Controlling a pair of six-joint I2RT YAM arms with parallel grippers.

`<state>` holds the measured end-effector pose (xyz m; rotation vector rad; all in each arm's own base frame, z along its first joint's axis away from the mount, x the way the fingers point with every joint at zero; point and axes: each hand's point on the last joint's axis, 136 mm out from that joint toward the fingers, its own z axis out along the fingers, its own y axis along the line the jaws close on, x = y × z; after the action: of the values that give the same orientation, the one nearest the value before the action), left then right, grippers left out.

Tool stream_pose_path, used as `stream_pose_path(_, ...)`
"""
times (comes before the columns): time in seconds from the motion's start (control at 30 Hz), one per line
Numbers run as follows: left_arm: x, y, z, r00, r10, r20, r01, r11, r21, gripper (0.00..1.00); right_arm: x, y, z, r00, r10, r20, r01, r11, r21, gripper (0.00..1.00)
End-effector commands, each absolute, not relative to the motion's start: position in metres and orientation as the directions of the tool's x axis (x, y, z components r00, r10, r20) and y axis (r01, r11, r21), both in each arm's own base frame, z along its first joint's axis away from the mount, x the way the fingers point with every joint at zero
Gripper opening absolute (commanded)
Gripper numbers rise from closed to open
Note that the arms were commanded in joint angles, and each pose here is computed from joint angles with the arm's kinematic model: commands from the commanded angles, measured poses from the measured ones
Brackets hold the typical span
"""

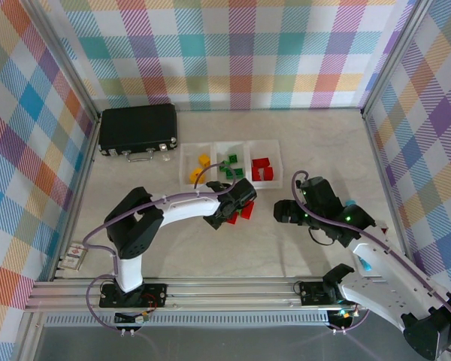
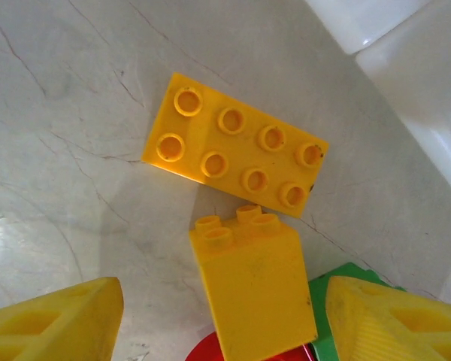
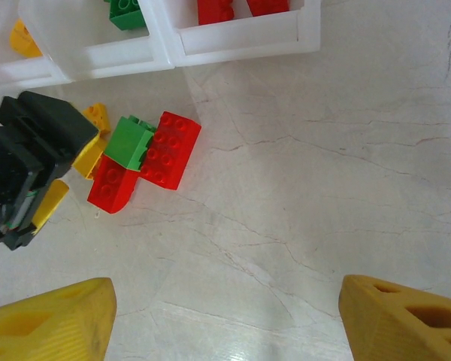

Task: Sort the legos into containers by color
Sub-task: Pick up the lego from the center of the table, then place the lego in the container.

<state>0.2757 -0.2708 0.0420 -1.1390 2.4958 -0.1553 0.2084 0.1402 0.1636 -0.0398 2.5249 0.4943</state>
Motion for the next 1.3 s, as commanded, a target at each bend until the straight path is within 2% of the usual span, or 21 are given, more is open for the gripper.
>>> stream_pose_path(0.0,0.281,-0.279,0.040,-0.580,-0.758,-0.297,-0.710,0.650,-0.271,0.69,0.204,0.138,0.161,-0.846,0.075,-0.528,-0.133,0.929,0.345,0.78)
stream_pose_path(0.23,0.285,-0.271,0.028,-0.568,-0.768,-0.294,-0.727,0.637,-0.256,0.60,0.197,0.131,0.153,-0.845,0.076,-0.530,-0.125,0.934,0.334,0.78)
stream_pose_path(0.43,0.286,-0.270,0.013,-0.563,-0.791,-0.239,-0.741,0.611,-0.278,0.47,0.196,0.128,0.151,-0.843,0.073,-0.532,-0.123,0.938,0.324,0.78)
stream_pose_path(0.63,0.285,-0.274,0.011,-0.580,-0.784,-0.220,-0.727,0.621,-0.295,0.30,0.197,0.129,0.151,-0.843,0.074,-0.533,-0.124,0.937,0.326,0.78)
stream_pose_path(0.67,0.285,-0.274,0.014,-0.607,-0.760,-0.233,-0.702,0.650,-0.291,0.26,0.197,0.129,0.151,-0.843,0.075,-0.533,-0.122,0.938,0.325,0.78)
stream_pose_path(0.77,0.287,-0.274,0.036,-0.635,-0.723,-0.273,-0.652,0.691,-0.313,0.20,0.197,0.127,0.150,-0.844,0.076,-0.531,-0.117,0.940,0.319,0.78)
stream_pose_path(1.1,0.307,-0.247,0.178,-0.695,-0.438,-0.571,-0.305,0.898,-0.318,0.18,0.199,0.123,0.152,-0.834,0.082,-0.546,-0.106,0.947,0.305,0.78)
stream_pose_path(1.27,0.339,-0.215,0.211,-0.737,-0.343,-0.583,-0.239,0.938,-0.250,0.20,0.203,0.129,0.151,-0.837,0.096,-0.539,-0.102,0.940,0.325,0.78)
